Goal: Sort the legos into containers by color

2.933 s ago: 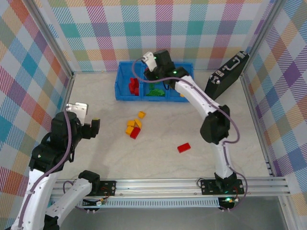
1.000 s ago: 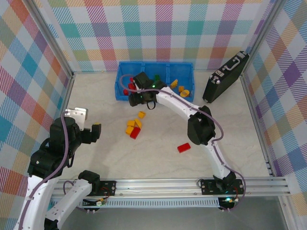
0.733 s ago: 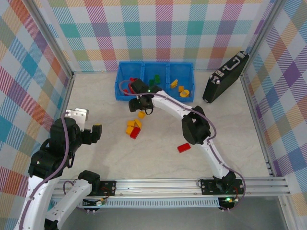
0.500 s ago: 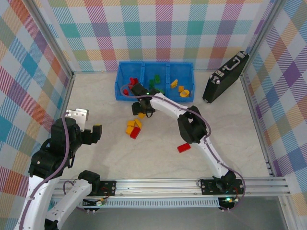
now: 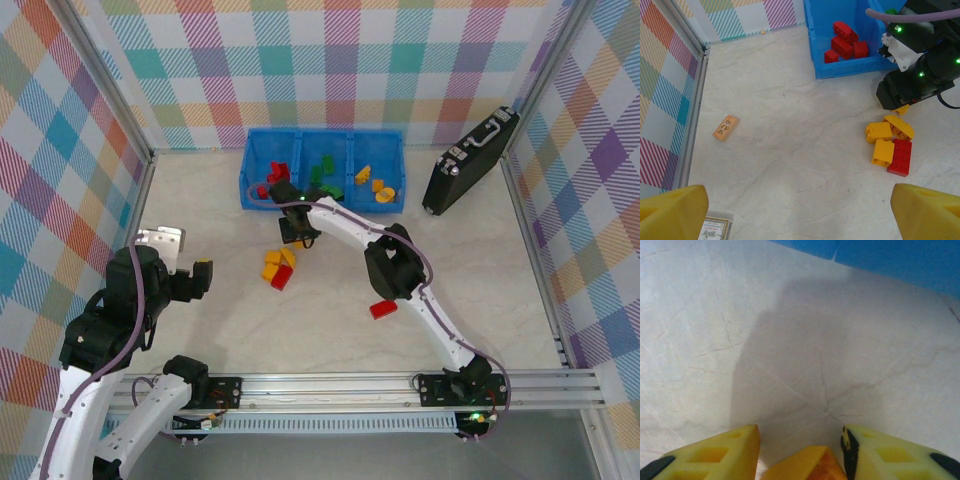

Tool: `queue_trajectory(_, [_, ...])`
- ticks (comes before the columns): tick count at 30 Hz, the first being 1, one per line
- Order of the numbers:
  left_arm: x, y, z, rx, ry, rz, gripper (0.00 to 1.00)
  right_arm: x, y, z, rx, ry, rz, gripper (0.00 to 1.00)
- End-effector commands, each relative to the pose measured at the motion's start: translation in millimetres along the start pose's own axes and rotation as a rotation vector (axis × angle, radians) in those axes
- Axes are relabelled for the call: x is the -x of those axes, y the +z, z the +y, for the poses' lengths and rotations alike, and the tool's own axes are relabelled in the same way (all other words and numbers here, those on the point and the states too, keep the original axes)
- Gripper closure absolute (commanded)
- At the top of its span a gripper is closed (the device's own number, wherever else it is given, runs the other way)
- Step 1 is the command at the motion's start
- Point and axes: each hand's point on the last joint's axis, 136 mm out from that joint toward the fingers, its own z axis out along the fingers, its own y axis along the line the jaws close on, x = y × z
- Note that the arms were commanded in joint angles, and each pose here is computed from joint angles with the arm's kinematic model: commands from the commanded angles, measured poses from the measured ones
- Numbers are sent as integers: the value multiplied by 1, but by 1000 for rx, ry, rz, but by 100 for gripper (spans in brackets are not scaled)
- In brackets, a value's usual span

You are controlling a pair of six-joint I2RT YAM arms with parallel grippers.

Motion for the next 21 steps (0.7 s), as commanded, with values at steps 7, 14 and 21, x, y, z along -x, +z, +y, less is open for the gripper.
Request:
queue_trajectory(7, [1, -9, 6, 19, -9, -23, 6, -41, -20, -19, -46, -48, 78, 64])
queue_trajectory(14, [1, -9, 4, 3, -26, -31, 6, -45, -46, -32, -62, -92, 50, 62])
queue_trajectory(21, [4, -9, 3, -3, -31, -38, 6, -44, -80, -42, -84, -53, 15, 23])
